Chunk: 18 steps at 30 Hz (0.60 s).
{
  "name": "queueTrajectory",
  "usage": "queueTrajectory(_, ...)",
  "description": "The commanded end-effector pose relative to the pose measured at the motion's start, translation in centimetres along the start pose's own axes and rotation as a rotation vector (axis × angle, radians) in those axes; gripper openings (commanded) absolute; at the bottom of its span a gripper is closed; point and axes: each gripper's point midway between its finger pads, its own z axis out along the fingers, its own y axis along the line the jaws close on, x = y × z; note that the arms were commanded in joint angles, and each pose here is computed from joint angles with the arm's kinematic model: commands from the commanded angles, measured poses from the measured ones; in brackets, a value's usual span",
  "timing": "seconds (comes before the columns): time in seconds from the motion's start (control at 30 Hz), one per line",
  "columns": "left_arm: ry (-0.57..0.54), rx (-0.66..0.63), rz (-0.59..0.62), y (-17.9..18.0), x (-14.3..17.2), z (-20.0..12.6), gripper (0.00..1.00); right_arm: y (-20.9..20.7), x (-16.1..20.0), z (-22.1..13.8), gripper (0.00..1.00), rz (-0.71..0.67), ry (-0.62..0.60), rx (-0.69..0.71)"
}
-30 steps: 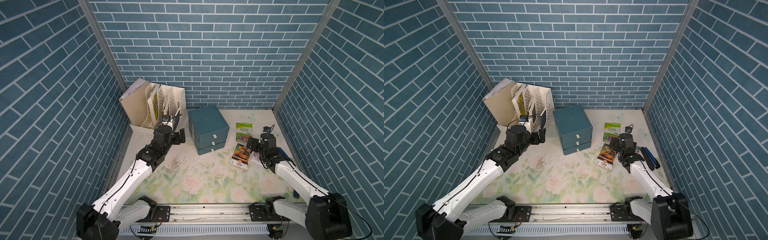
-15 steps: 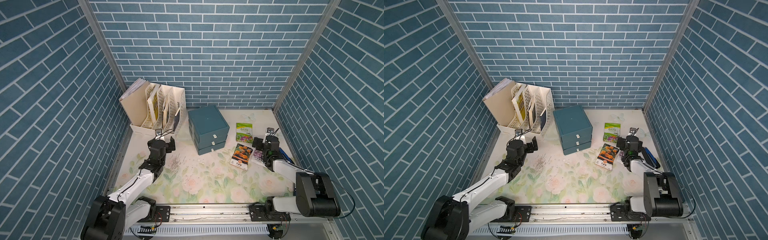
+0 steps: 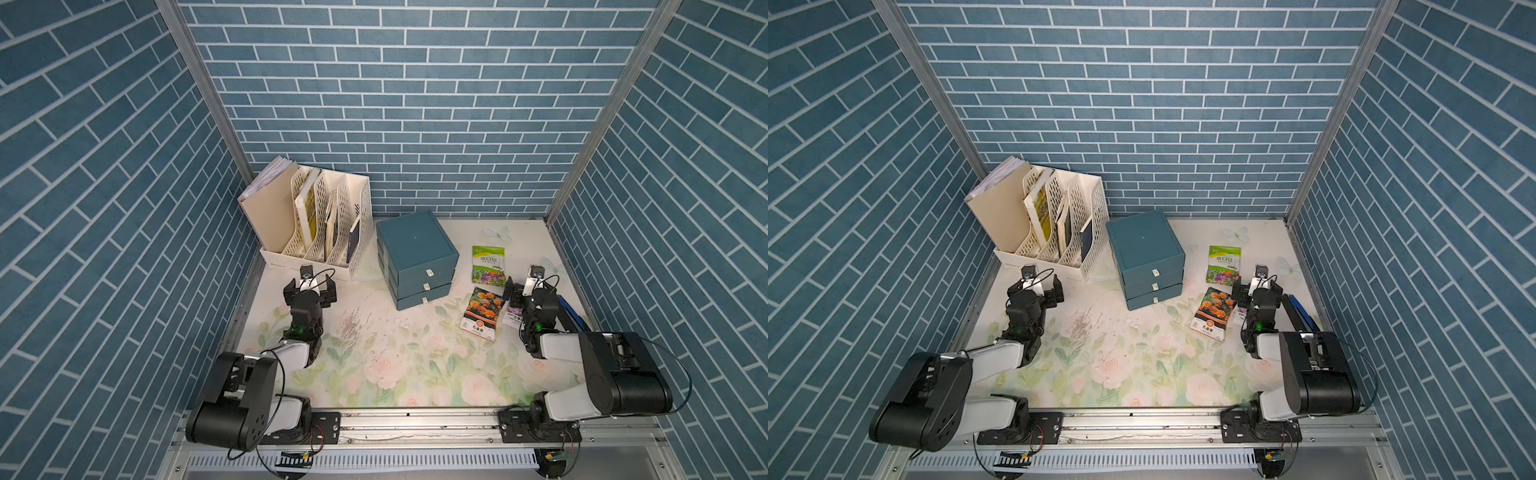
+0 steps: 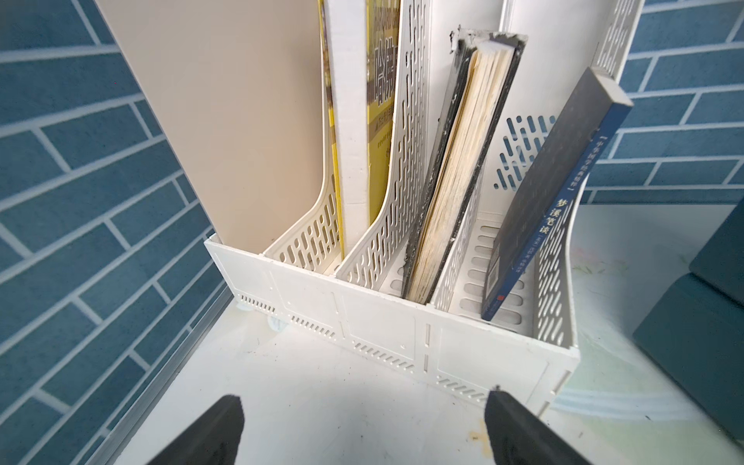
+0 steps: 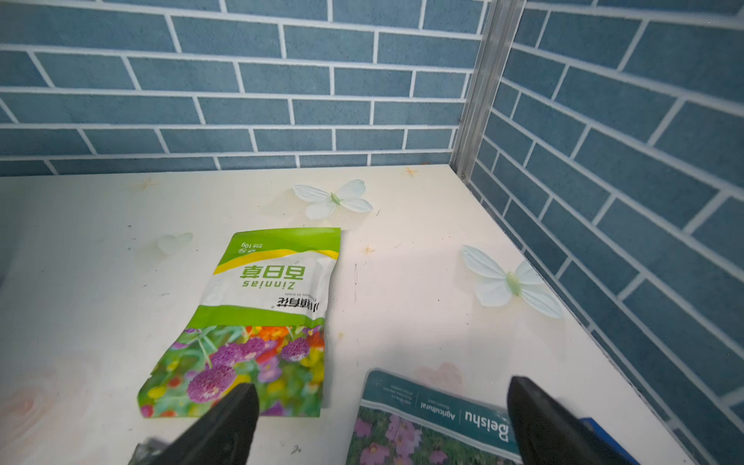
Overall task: Take the seed bags out of the drawer
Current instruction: Reset both arms
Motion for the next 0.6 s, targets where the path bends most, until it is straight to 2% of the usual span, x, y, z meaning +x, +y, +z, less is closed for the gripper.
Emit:
queueTrajectory(0.0,-0.076,0.031,-0.017,0.0,-1.0,0.3,0.97,0.0,-1.7,-1.0,1.0,-0.006,-0.125,-0.014)
queueTrajectory(0.13,-0.081,0.036,-0.035,0.1,0.0,0.7,0.97,-0.3,-1.5,-1.3,1.0,-0.003,-0.138,0.015)
queueTrajectory(0.57,-0.088,0.06,-0.068,0.5,0.6,0.6,1.0,-0.1,-1.4,-1.2,1.0,-0.015,-0.138,0.024)
